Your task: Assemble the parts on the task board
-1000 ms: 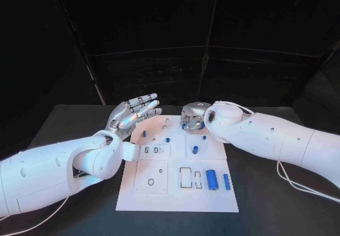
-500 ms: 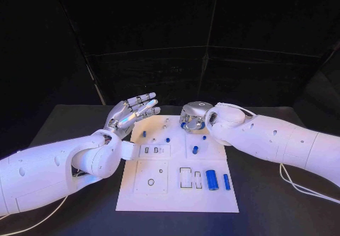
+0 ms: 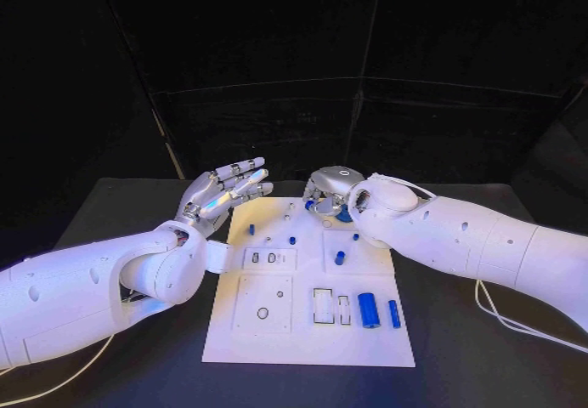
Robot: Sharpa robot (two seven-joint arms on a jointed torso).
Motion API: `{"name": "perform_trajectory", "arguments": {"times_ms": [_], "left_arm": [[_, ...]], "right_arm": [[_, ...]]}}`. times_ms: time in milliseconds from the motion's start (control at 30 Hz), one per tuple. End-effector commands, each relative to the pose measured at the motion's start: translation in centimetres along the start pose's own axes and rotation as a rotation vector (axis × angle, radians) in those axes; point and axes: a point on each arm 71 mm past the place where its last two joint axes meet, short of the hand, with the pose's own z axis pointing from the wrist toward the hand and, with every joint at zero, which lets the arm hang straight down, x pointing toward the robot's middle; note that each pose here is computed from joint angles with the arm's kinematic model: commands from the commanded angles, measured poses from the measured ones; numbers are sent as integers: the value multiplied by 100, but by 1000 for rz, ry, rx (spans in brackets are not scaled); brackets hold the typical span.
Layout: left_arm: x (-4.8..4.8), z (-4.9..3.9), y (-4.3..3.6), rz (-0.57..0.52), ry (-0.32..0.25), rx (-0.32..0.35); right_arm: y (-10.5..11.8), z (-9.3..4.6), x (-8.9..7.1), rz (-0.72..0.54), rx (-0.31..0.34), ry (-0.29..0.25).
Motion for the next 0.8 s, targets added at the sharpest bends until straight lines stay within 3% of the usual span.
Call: {"name": "perform_trajectory", "arguments": {"times_ms": [33, 800], "left_arm": [[3, 2, -44, 1, 15, 21], [39, 21, -127, -1, 28, 36]], "right_arm": [[43, 45, -54, 7, -15, -52], [196, 192, -87, 13, -35, -91]]}}
